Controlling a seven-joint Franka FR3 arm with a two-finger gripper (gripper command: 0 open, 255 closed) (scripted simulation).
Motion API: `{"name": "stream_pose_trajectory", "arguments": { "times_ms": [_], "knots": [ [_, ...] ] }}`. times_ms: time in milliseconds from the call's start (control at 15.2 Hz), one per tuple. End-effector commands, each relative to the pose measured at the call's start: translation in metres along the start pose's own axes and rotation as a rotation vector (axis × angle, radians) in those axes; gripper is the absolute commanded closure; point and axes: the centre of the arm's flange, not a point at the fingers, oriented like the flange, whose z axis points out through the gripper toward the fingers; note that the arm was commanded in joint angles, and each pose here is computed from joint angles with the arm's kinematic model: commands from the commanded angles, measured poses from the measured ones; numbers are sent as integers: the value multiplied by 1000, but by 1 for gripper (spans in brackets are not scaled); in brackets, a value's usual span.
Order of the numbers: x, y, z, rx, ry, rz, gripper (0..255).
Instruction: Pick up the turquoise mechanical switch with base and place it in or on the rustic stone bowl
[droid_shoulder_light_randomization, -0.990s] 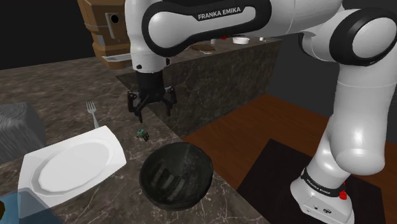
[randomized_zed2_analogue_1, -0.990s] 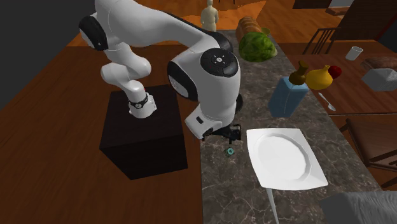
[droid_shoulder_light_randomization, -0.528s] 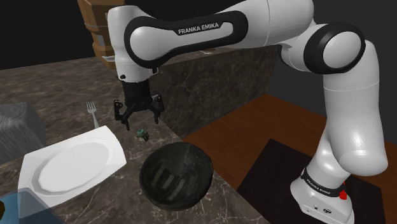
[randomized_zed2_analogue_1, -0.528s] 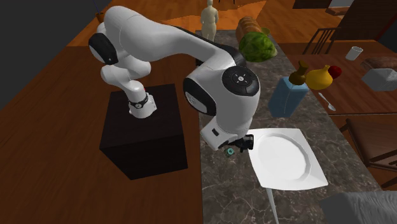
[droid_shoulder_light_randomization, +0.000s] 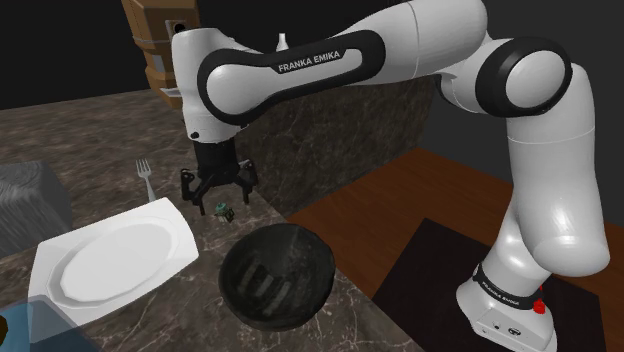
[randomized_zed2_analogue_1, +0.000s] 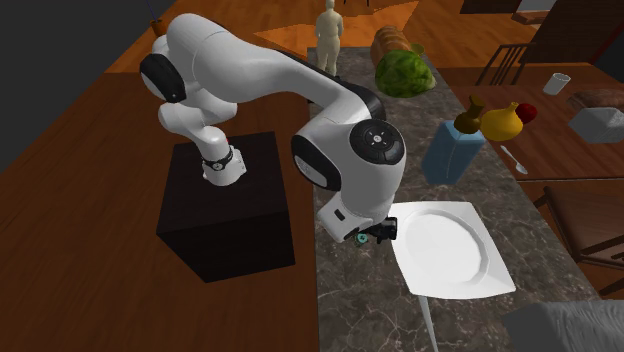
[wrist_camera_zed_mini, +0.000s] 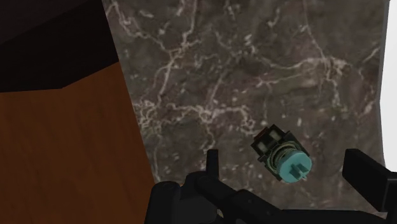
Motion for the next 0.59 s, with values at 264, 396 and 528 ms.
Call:
{"name": "stream_pose_trajectory", "arguments": {
  "times_ms": [264,396,528],
  "knots": [
    [0,0,0,0,0,0,255],
    [0,0,0,0,0,0,255],
    [0,0,0,0,0,0,255]
  ]
}}
